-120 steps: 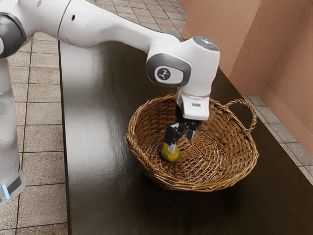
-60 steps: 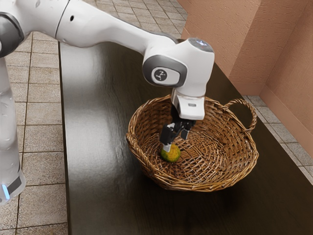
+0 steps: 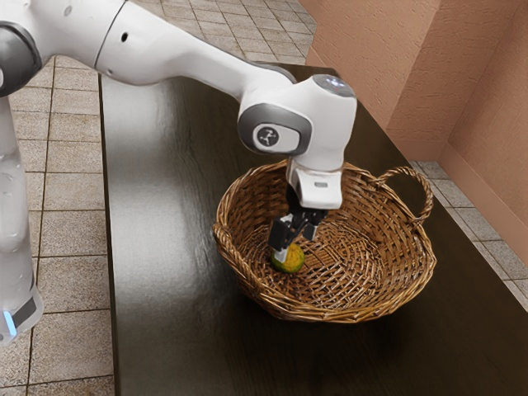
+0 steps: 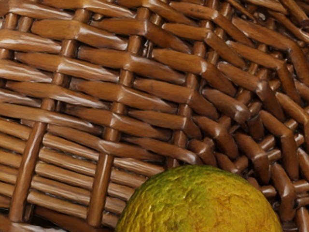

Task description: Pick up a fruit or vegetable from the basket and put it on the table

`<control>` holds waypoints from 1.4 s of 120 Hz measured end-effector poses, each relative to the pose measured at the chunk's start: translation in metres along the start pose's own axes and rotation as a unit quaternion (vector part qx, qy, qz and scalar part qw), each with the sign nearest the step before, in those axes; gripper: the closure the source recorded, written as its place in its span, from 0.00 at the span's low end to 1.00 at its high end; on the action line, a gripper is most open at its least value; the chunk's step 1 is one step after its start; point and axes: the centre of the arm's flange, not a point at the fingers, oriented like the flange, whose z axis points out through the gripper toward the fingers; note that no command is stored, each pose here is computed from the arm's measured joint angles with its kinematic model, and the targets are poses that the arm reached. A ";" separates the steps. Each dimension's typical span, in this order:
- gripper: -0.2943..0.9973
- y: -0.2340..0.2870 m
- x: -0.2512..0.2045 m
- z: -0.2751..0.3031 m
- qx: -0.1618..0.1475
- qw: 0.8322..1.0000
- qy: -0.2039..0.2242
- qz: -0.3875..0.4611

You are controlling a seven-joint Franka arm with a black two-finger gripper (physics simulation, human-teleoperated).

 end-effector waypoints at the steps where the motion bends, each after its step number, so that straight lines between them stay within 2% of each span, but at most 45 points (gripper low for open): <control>1: 0.23 0.000 0.000 0.000 0.000 1.000 0.000 0.000; 14: 0.23 -0.001 0.002 0.006 0.000 1.000 0.004 0.001; 31: 0.41 -0.001 0.003 0.007 0.003 1.000 0.006 0.000; 39: 0.47 -0.002 0.003 0.007 0.006 1.000 0.006 -0.003; 56: 0.47 -0.003 0.003 0.001 0.013 1.000 0.009 -0.009; 79: 0.49 -0.005 -0.005 -0.042 0.038 0.999 0.025 -0.028; 96: 0.48 -0.054 -0.040 -0.118 0.079 0.992 0.053 -0.085; 104: 0.48 -0.073 -0.062 -0.141 0.087 0.988 0.052 -0.114; 137: 0.49 -0.152 -0.201 -0.173 0.072 0.958 0.006 -0.276; 160: 0.49 -0.164 -0.236 -0.168 0.061 0.945 -0.023 -0.320; 168: 0.43 -0.165 -0.237 -0.169 0.060 0.943 -0.027 -0.326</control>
